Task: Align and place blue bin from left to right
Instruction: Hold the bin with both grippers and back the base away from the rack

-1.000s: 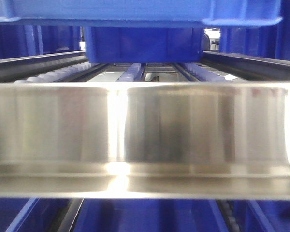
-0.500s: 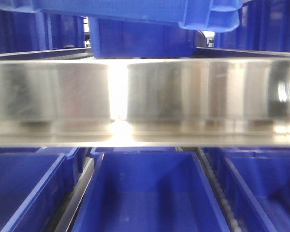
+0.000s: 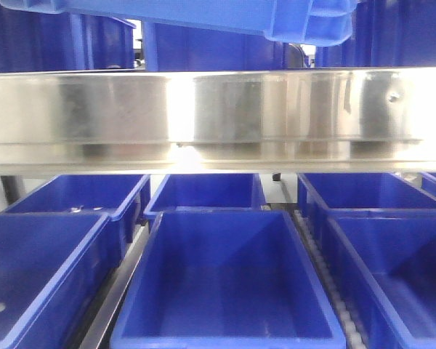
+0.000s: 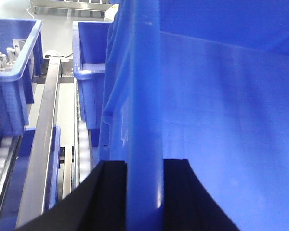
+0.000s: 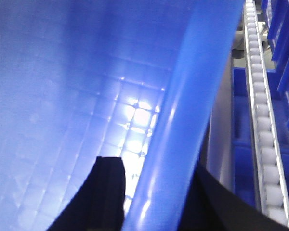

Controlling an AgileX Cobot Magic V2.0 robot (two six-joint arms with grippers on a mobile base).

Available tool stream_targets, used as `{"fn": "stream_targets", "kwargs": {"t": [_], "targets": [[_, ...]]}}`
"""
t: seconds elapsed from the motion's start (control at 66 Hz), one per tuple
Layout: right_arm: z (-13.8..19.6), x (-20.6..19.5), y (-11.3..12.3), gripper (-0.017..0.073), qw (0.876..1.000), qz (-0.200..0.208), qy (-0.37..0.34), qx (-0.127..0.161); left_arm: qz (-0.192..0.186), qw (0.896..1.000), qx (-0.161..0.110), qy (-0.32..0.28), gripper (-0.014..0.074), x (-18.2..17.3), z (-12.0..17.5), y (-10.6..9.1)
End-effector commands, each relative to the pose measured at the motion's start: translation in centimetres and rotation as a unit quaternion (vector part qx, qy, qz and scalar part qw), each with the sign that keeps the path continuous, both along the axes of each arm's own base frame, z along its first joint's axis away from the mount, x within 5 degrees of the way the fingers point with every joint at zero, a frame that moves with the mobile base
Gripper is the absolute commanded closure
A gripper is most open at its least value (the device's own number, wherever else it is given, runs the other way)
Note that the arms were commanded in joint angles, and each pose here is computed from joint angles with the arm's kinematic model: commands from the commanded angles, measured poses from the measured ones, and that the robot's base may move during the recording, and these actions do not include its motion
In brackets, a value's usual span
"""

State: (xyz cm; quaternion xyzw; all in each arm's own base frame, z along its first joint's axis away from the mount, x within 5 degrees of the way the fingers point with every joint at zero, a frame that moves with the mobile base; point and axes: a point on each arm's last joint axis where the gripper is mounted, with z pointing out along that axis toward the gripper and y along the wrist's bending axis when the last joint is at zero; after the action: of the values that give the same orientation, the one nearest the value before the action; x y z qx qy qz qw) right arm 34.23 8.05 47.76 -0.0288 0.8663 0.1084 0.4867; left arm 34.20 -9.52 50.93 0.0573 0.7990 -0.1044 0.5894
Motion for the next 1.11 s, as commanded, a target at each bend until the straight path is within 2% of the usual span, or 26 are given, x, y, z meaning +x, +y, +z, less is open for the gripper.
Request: {"fn": "stream_targets", "kwargs": {"t": [0.0, 1.091], "targets": [[1.39, -0.27, -0.11, 0.0629, 0.999, -0.004, -0.043, 0.019, -0.016, 0.993, -0.065, -0.098, 0.0705, -1.41, 3.33, -0.15], [1.42, -0.26, -0.11, 0.0629, 0.999, -0.004, -0.045, 0.020, -0.016, 0.993, -0.065, -0.098, 0.0705, -1.41, 3.33, -0.15]]}}
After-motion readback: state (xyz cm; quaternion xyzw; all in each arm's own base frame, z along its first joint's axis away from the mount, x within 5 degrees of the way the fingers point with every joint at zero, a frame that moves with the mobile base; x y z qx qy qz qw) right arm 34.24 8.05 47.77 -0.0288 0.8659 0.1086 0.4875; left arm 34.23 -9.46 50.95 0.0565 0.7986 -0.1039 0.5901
